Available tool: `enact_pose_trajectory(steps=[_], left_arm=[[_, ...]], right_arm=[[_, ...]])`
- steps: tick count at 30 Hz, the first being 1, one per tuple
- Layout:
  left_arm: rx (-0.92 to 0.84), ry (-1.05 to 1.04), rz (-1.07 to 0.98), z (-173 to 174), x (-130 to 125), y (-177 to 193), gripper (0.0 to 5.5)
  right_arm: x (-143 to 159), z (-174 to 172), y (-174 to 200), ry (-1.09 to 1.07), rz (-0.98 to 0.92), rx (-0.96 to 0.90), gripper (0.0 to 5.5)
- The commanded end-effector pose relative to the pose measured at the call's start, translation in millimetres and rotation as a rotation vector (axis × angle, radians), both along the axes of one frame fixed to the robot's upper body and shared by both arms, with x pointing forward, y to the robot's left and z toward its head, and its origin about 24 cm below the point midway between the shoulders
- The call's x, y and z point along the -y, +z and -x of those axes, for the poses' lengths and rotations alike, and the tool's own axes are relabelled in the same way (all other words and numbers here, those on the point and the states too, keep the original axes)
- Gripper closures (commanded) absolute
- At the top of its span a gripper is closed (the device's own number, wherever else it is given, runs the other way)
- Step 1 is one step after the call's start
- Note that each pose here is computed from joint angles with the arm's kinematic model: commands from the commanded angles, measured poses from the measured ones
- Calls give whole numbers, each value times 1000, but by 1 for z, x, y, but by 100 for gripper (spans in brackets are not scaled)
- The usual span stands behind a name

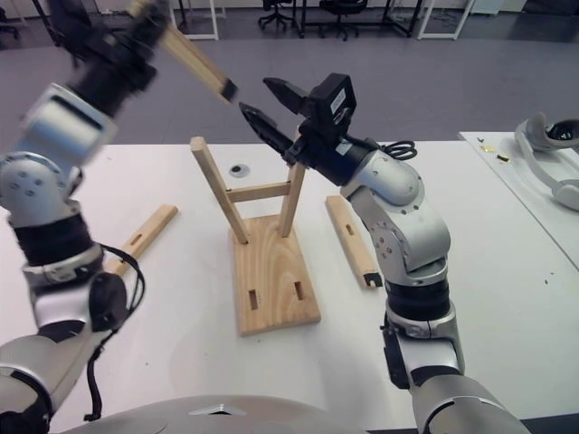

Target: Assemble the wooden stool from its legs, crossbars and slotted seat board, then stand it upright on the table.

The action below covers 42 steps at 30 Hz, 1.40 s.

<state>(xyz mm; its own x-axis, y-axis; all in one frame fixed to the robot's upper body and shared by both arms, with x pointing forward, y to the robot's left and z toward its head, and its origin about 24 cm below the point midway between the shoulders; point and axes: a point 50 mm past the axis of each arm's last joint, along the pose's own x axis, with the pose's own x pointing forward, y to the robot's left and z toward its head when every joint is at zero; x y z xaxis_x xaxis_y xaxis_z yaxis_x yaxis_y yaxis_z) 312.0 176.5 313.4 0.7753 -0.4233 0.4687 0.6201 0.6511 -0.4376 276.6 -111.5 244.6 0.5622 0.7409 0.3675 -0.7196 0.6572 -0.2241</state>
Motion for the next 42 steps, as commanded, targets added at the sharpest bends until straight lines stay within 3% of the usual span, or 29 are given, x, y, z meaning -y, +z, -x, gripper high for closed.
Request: enact_pose_trajectory(steps=[1, 5, 7, 10, 12, 22, 29, 42], left_arm=[[37, 229, -205, 10, -65, 8, 509], [-108, 246, -589, 16, -86, -51, 509], [-167, 227, -674, 18, -93, -81, 509], [-218, 154, -739, 20, -94, -121, 509], [-241, 154, -769, 22, -101, -135, 509], [-309, 273, -713, 44, -123, -176, 509], [-280, 270, -641, 46, -115, -193, 509], [-281, 229, -690, 40, -109, -204, 509]], right_arm=[[11, -3, 2, -99, -76, -22, 305], [17, -4, 3, -154, -122, -30, 305], [24, -5, 9, -201, -150, -7, 305], [75, -18, 39, -397, -234, 63, 305], [92, -20, 52, -448, -256, 103, 305], [106, -21, 63, -484, -250, 160, 305], [106, -21, 61, -482, -240, 164, 305], [109, -20, 61, -487, -244, 173, 305]])
